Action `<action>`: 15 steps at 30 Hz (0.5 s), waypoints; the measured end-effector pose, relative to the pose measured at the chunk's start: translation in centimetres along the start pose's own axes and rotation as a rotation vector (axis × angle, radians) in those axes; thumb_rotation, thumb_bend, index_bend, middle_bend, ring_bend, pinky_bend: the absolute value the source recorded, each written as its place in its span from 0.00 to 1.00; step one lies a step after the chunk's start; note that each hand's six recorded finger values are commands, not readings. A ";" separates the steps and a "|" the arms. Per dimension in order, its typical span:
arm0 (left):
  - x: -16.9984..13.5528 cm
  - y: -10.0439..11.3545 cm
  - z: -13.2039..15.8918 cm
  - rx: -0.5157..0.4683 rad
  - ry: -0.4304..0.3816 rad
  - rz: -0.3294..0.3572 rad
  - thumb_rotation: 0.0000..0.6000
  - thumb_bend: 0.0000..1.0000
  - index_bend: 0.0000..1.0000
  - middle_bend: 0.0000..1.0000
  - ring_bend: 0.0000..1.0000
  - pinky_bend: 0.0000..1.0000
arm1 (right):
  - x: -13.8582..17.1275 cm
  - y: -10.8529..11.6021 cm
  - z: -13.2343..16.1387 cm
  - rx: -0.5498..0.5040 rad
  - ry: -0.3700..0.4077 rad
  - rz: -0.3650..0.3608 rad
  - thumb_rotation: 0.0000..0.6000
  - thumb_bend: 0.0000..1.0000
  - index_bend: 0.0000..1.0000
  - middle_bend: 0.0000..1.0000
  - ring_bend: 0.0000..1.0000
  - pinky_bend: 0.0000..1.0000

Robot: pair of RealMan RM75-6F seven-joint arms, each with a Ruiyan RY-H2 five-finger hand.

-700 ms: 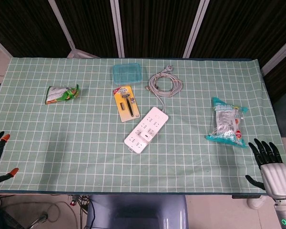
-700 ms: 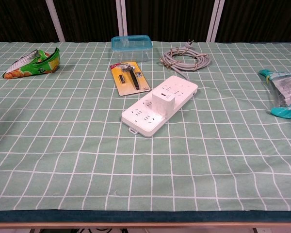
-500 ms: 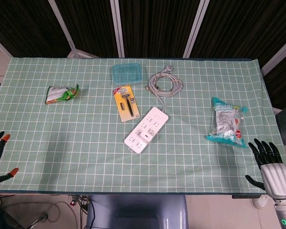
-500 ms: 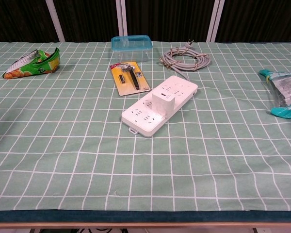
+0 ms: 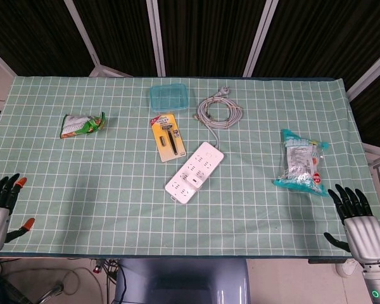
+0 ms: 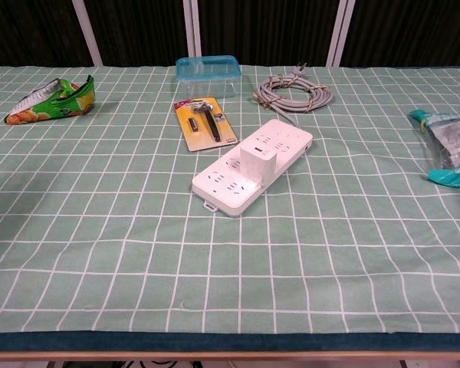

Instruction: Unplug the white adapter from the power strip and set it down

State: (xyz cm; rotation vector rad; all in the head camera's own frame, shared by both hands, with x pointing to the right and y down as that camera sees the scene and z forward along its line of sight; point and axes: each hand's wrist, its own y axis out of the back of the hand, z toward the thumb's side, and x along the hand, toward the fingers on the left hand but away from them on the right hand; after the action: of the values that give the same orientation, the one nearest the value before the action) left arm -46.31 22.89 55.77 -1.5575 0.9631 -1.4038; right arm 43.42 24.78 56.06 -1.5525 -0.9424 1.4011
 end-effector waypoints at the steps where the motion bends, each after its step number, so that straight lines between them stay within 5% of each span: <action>1: 0.5 0.0 0.6 0.000 -0.016 -0.005 1.00 0.33 0.05 0.00 0.00 0.06 | -0.1 -0.1 -0.1 -0.001 -0.003 0.004 1.00 0.10 0.00 0.00 0.00 0.00; 15: 7.1 -2.3 12.9 0.052 -0.309 -0.133 1.00 0.47 0.08 0.04 0.02 0.09 | -3.2 1.7 2.1 -0.014 0.031 -0.006 1.00 0.10 0.00 0.00 0.00 0.00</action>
State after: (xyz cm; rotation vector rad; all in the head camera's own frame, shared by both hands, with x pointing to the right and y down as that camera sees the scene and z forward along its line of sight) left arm -32.77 18.19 59.84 -1.7621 0.6425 -1.2188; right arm 41.00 21.41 55.60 -1.5759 -0.9393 1.3646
